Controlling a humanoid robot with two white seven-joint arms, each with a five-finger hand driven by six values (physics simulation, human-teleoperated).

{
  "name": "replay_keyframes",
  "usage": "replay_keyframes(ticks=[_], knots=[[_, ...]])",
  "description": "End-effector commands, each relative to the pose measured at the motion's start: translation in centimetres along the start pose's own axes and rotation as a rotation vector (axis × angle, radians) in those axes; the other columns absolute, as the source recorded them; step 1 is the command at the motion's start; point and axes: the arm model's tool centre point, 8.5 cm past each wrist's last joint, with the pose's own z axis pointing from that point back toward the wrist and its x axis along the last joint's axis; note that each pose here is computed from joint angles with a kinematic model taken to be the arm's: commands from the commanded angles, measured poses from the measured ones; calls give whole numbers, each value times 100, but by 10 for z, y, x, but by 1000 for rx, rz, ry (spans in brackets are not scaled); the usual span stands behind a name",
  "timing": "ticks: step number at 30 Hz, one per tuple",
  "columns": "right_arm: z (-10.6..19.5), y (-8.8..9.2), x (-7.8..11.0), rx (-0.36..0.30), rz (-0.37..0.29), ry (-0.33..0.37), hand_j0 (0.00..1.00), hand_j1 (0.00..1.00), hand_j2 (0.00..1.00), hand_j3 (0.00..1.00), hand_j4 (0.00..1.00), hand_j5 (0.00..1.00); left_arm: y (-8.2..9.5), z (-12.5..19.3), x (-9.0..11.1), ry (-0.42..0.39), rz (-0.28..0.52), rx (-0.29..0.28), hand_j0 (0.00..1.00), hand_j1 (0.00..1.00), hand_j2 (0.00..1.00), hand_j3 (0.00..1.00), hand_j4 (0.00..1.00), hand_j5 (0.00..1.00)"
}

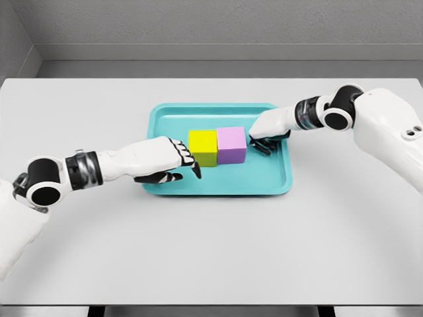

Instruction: Push two cubes

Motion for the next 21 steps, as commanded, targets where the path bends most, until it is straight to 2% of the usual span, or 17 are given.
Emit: replay_keyframes(ticks=[1, 2, 3, 4, 5, 6, 8, 9, 10, 11, 12, 13, 17, 19, 21], knots=[[2, -1, -3, -3, -3, 9, 12, 12, 12, 12, 12, 12, -1, -1, 0, -2, 12, 5, 64, 64, 64, 64, 64, 64], [6, -6, -5, -9, 6, 15, 12, 12, 12, 12, 12, 12, 1, 5, -1, 3, 12, 9, 77, 77, 77, 77, 77, 77], [10, -8, -8, -12, 7, 23, 12, 12, 12, 12, 12, 12, 9, 8, 2, -13, 16, 38, 92, 92, 92, 92, 92, 92], [16, -7, -13, -12, 8, 35, 12, 12, 12, 12, 12, 12, 32, 40, -8, 20, 11, 95, 100, 100, 100, 100, 100, 100], [22, -10, -17, -15, 12, 47, 12, 12, 12, 12, 12, 12, 44, 63, -14, 42, 9, 110, 100, 100, 100, 100, 100, 100], [38, -8, -30, -20, 7, 80, 13, 13, 13, 13, 13, 13, 54, 85, -21, 76, 3, 117, 100, 100, 100, 100, 100, 100], [84, 2, -56, -63, -20, 112, 14, 14, 14, 14, 14, 14, 54, 95, -24, 99, 3, 123, 100, 100, 100, 100, 100, 100], [116, 14, -76, -104, -82, 155, 16, 16, 16, 16, 16, 16, 62, 107, -27, 128, -13, 138, 100, 100, 100, 100, 100, 100], [135, 27, -86, -105, -113, 186, 23, 23, 23, 23, 23, 23, 63, 111, -30, 141, -16, 136, 100, 100, 100, 100, 100, 100], [152, 40, -96, -95, -135, 223, 45, 45, 45, 45, 45, 45, 67, 116, -33, 156, -21, 139, 100, 100, 100, 100, 100, 100], [170, 50, -106, -100, -160, 263, 79, 79, 79, 79, 79, 79, 70, 122, -36, 175, -27, 150, 100, 100, 100, 100, 100, 100], [176, 58, -112, -100, -187, 283, 100, 100, 100, 100, 100, 100, 69, 124, -40, 189, -22, 146, 100, 100, 100, 100, 100, 100], [180, 77, -114, -70, -209, 296, 100, 100, 100, 100, 100, 100, 67, 123, -42, 191, -15, 147, 100, 100, 100, 100, 100, 100], [182, 76, -114, -70, -205, 301, 100, 100, 100, 100, 100, 100, 56, 106, -38, 155, 9, 131, 100, 100, 100, 100, 100, 100], [182, 75, -114, -70, -204, 300, 100, 100, 100, 100, 100, 100, 52, 101, -36, 143, 18, 129, 100, 100, 100, 100, 100, 100]])
